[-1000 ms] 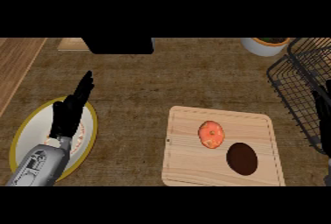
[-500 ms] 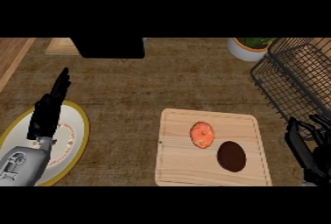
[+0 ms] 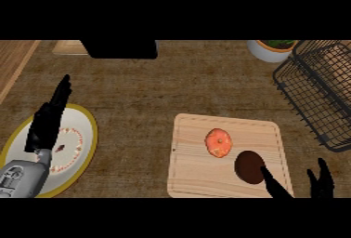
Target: Pick the squash from the cutting board and place it in the tiered basket
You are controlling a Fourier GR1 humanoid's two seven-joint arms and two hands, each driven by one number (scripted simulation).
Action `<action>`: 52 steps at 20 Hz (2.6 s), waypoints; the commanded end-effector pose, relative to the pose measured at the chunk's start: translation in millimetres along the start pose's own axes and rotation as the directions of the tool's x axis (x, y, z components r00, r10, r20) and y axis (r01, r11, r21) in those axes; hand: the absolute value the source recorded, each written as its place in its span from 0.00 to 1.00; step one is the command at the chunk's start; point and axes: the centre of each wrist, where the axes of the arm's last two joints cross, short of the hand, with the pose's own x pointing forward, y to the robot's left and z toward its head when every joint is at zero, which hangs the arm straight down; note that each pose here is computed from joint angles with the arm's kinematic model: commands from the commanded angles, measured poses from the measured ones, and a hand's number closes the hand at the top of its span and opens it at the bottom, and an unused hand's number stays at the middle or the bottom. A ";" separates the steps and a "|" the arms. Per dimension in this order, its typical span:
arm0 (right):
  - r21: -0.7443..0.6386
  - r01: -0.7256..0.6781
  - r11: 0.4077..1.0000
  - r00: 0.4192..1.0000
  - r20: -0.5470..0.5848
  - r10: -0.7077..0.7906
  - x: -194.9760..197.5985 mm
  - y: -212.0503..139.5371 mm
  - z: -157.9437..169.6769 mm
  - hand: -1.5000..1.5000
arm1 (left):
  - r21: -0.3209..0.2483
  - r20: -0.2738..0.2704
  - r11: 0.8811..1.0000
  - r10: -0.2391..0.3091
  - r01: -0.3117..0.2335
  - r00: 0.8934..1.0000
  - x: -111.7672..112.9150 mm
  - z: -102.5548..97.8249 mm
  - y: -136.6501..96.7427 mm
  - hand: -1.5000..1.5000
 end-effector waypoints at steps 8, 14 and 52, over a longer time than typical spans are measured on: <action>0.343 -0.347 0.873 0.906 -0.119 0.407 19.7 -34.1 4.1 0.00 | -0.036 0.060 0.999 0.005 -0.003 0.998 25.0 -7.3 -5.5 0.50; 0.367 -0.403 0.839 0.843 -0.209 0.496 76.3 -9.3 -24.0 0.00 | -0.046 0.039 0.999 -0.016 0.018 0.999 5.3 0.6 -8.2 0.50; 0.535 -0.639 0.553 0.532 -0.211 0.820 134.9 146.2 0.9 0.00 | 0.003 0.008 1.000 -0.002 0.002 1.000 3.7 9.3 -3.4 0.50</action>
